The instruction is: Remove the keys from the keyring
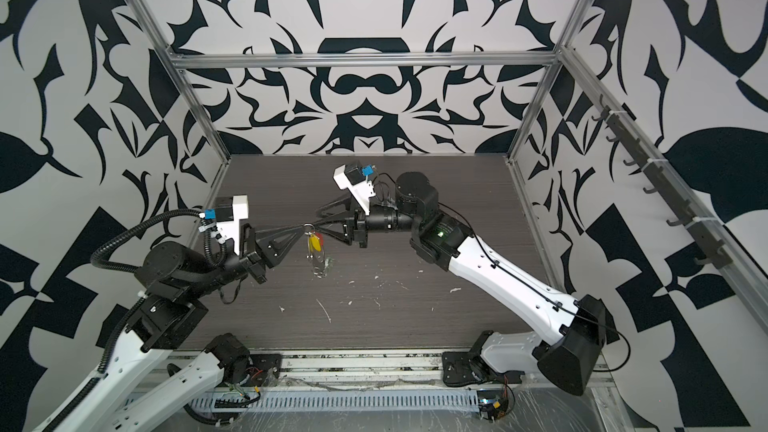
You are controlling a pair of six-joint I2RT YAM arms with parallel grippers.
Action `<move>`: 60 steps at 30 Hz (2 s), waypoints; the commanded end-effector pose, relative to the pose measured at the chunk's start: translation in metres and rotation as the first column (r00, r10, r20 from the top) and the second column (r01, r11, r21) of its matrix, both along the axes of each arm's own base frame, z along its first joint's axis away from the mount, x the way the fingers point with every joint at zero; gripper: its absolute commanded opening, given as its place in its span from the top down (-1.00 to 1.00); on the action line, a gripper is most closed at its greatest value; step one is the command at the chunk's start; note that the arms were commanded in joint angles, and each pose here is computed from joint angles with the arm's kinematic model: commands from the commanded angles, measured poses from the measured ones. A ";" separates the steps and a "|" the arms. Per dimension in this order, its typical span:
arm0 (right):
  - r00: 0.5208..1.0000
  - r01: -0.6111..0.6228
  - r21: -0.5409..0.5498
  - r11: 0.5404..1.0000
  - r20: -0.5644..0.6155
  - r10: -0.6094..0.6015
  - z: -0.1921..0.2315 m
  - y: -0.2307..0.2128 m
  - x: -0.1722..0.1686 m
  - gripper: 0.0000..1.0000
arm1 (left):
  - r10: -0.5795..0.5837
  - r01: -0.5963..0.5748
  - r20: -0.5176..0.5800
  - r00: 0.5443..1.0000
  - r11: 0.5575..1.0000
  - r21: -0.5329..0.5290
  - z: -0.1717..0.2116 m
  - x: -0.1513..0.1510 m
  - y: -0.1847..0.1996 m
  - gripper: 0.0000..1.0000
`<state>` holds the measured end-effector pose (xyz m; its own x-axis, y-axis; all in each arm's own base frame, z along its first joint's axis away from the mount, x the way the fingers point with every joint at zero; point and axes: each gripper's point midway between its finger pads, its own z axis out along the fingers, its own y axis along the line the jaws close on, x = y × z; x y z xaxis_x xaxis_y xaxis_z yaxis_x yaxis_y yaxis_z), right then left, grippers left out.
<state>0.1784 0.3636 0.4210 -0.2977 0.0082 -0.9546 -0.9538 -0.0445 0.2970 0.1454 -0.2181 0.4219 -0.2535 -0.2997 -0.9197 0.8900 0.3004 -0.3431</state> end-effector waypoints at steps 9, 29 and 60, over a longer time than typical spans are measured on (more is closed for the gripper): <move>0.997 0.012 0.132 0.991 0.077 -0.023 0.038 -0.018 -0.015 0.14 | 0.036 -0.035 0.029 0.999 0.999 -0.027 0.007 0.001 0.006 1.00; 0.989 -0.148 0.108 0.983 0.012 0.148 0.027 -0.001 -0.026 1.00 | 0.041 -0.040 0.028 0.999 0.999 -0.035 0.008 0.003 0.006 1.00; 0.988 -0.152 -0.352 0.923 -0.092 0.128 -0.023 -0.023 -0.036 1.00 | -0.167 0.300 -0.345 0.924 0.875 0.379 -0.036 -0.023 -0.023 0.34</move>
